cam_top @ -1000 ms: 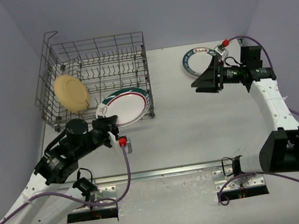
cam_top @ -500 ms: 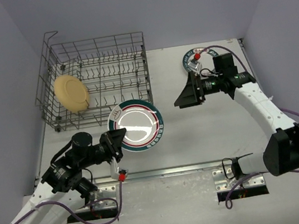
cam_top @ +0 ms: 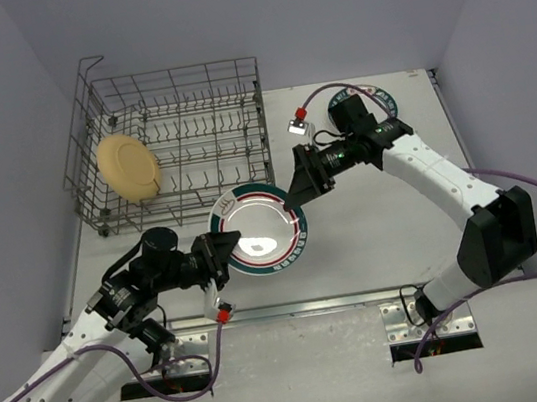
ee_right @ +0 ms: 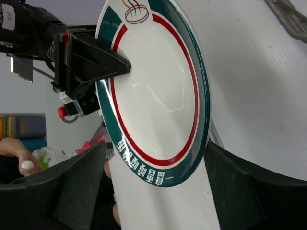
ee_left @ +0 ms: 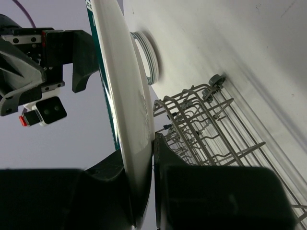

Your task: Unload the plates from the dish rack

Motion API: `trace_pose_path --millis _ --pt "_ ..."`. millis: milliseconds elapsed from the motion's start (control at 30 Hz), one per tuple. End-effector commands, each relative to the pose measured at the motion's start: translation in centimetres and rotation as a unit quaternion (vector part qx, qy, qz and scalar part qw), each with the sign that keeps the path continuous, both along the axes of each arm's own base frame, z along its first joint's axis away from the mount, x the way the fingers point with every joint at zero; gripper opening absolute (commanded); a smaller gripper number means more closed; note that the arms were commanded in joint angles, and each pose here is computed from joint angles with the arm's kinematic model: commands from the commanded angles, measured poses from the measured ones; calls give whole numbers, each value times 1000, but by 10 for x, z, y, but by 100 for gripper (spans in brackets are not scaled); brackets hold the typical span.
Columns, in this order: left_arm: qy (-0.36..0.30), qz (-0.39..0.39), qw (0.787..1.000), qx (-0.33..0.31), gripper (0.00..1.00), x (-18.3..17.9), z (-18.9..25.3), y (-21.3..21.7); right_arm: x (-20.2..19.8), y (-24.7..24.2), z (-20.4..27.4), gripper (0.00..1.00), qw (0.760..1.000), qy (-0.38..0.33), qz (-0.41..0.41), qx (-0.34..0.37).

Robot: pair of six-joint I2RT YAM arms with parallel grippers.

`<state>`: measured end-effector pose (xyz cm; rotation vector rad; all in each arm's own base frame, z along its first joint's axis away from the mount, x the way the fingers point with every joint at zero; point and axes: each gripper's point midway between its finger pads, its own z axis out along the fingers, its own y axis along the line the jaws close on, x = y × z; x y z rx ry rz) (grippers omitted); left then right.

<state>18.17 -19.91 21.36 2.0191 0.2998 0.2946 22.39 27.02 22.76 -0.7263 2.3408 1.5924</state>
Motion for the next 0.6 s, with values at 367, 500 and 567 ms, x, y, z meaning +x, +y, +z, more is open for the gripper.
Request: trace_pose_path --millis 367,500,567 --pt "-163 -85 982 -31 2 -3 52 -23 -5 19 1 6 999 -15 48 20" --pt "-160 -79 983 -40 31 -1 56 -23 -7 17 7 0 998 -25 47 23" --pt "-159 -77 983 -45 53 -2 59 -23 -5 14 8 0 998 -28 42 24"
